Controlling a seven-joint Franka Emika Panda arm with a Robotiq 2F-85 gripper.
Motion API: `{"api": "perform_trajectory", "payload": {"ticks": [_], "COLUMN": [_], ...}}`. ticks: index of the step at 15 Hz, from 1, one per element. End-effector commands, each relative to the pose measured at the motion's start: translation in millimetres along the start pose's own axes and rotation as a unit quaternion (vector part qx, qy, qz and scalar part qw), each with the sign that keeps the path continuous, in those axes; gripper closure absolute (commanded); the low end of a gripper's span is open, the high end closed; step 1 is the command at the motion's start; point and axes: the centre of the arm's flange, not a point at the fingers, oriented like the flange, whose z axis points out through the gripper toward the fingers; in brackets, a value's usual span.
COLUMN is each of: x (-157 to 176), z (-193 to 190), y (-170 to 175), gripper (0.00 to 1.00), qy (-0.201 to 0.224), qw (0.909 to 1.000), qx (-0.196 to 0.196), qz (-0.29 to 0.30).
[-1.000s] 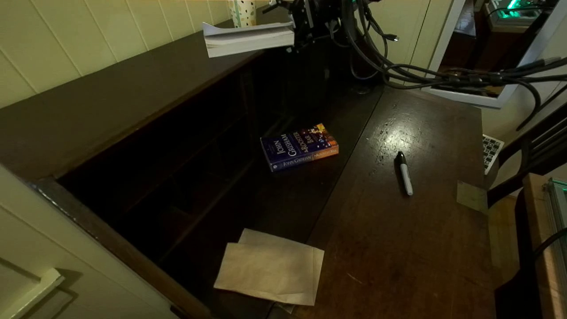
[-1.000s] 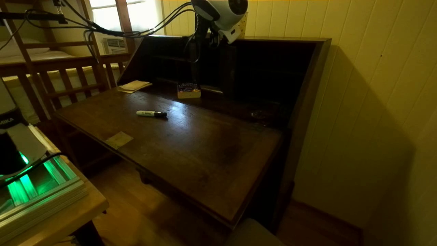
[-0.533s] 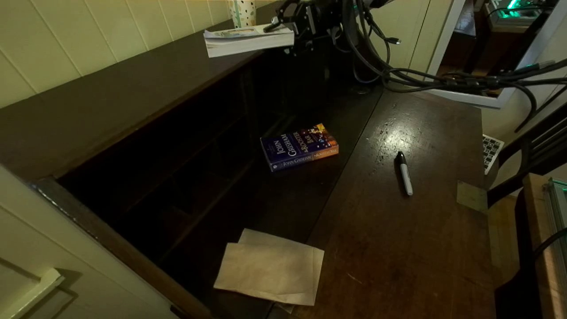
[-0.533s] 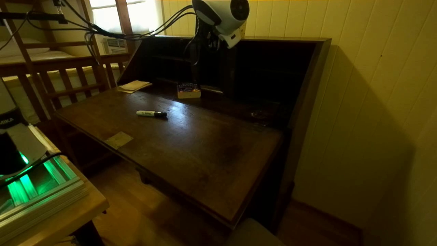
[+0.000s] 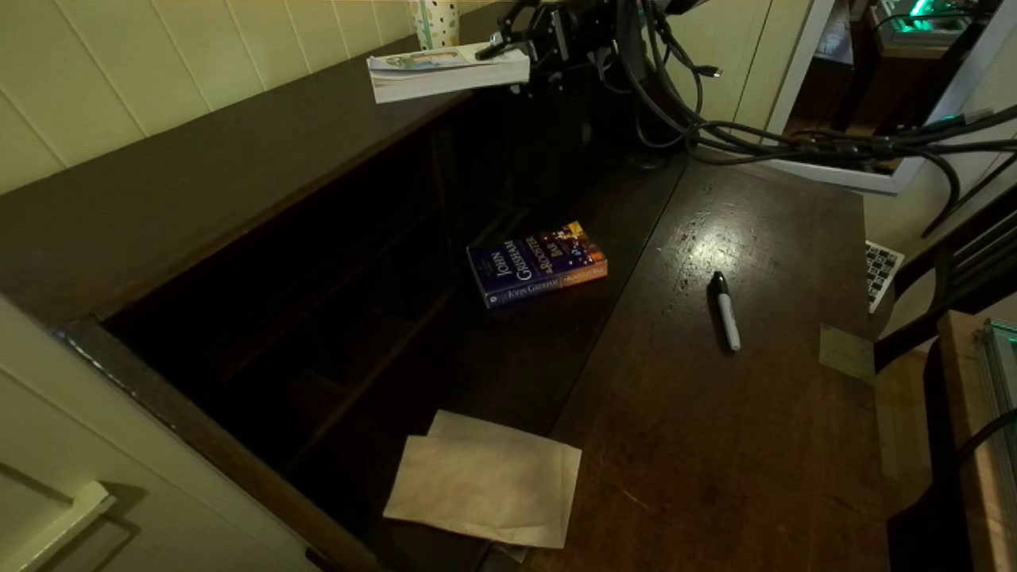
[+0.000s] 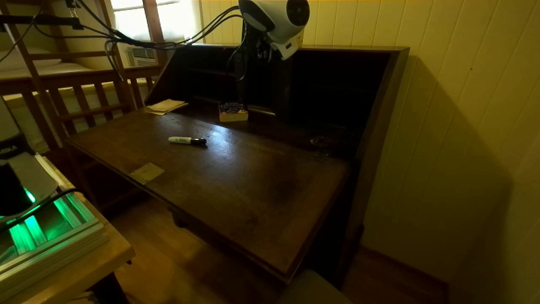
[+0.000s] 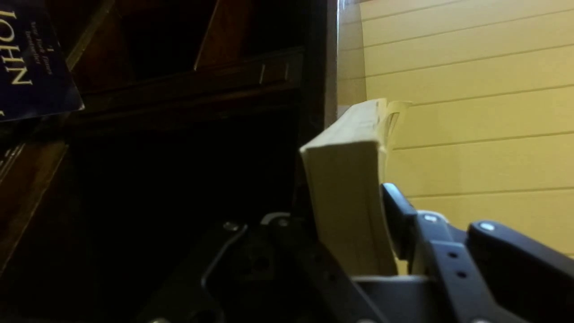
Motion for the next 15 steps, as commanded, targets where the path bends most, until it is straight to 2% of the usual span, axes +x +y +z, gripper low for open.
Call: {"api": "perform_trajectory", "payload": {"ticks": [1,12,13,14,15], "x": [2.7,0.1,0.9,0.4,-1.8], "z": [2.0,3.7,3.7,3.7,5.1], "y": [-8.8,-12.5,-13.3,-15.2,-16.7], "gripper": [0.84,0.84,0.55,0.37,0.3], "qy": [-0.028,-0.057,-0.054,-0.052,-0.061], "qw": [0.9994,0.9962,0.9963,0.9964,0.9956], "qx": [-0.01,-0.056,-0.057,-0.057,-0.062], "qz": [0.019,0.035,0.035,0.034,0.035]}}
